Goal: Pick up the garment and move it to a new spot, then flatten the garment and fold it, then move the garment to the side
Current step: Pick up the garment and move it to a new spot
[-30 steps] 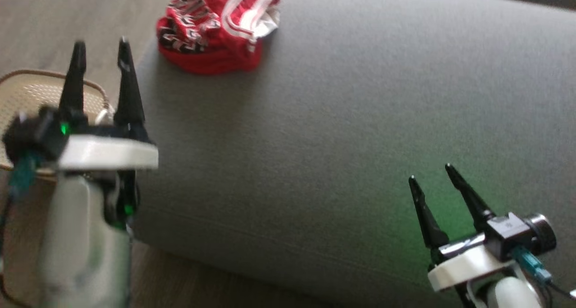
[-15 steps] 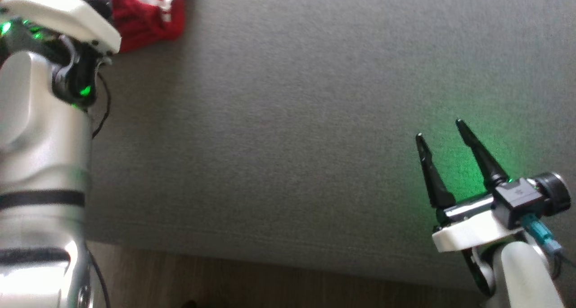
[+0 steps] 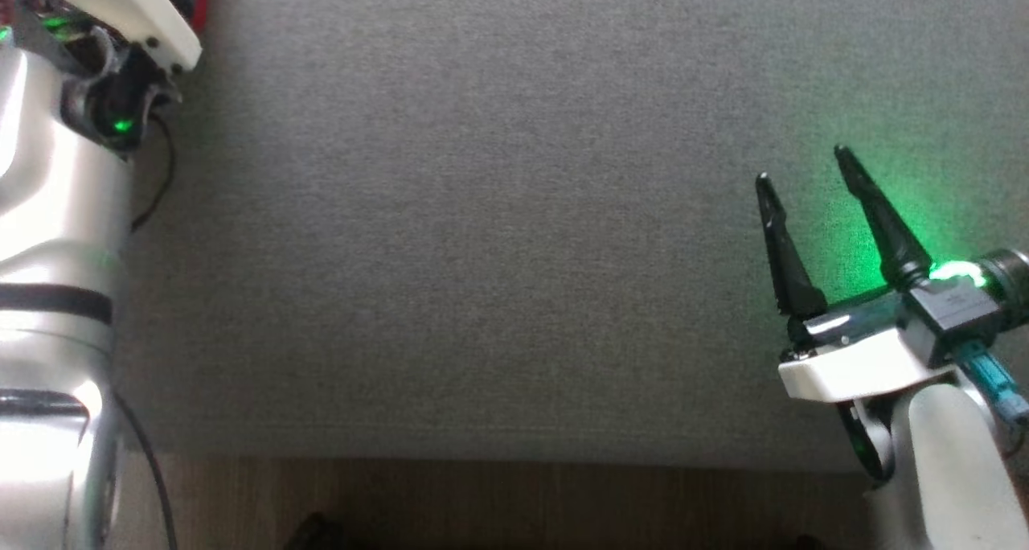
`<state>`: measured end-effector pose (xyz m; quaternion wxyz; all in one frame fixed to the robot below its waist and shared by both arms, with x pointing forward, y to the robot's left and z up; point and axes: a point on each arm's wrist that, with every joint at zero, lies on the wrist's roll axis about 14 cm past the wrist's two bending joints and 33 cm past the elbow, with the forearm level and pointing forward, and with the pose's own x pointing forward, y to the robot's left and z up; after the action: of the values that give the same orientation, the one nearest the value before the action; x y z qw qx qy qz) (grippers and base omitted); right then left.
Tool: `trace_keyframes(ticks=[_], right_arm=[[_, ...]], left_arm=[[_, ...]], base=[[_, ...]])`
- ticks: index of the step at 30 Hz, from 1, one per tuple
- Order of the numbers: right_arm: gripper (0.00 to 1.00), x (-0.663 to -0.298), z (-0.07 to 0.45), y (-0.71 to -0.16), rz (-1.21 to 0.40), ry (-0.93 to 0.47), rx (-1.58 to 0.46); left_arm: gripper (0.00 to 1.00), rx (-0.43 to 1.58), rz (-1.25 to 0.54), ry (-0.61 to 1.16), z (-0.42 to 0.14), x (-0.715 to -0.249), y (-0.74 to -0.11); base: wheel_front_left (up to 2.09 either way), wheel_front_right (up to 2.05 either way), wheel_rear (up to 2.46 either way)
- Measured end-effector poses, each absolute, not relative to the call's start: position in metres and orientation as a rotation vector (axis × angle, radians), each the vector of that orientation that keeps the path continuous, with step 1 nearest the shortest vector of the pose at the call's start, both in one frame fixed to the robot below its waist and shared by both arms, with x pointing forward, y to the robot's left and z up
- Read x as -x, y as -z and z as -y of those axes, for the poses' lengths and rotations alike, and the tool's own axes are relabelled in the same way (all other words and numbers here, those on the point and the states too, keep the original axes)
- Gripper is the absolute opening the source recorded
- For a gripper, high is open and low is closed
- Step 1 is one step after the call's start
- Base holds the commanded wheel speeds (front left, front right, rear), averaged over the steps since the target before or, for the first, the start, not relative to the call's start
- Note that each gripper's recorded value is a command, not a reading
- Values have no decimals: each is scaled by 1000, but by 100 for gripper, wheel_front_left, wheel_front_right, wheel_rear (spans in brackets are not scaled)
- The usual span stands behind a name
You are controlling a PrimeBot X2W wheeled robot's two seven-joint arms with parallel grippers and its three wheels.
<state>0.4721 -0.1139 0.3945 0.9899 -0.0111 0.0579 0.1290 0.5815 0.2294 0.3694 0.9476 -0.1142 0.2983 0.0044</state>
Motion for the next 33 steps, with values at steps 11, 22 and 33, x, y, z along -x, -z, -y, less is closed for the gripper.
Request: trace_keyframes(ticks=[11,22,33], right_arm=[[100,-477,127,-379,-145,-225,29],[100,-474,121,-405,-96,-234,0],[100,-443,120,-462,1,-237,-34]], left_arm=[[0,209,-591,24,-220,-605,-355],[0,134,-248,47,-229,-612,-432],[0,93,92,225,-184,-586,-569]], base=[[0,0,0],[0,0,0],[0,0,0]])
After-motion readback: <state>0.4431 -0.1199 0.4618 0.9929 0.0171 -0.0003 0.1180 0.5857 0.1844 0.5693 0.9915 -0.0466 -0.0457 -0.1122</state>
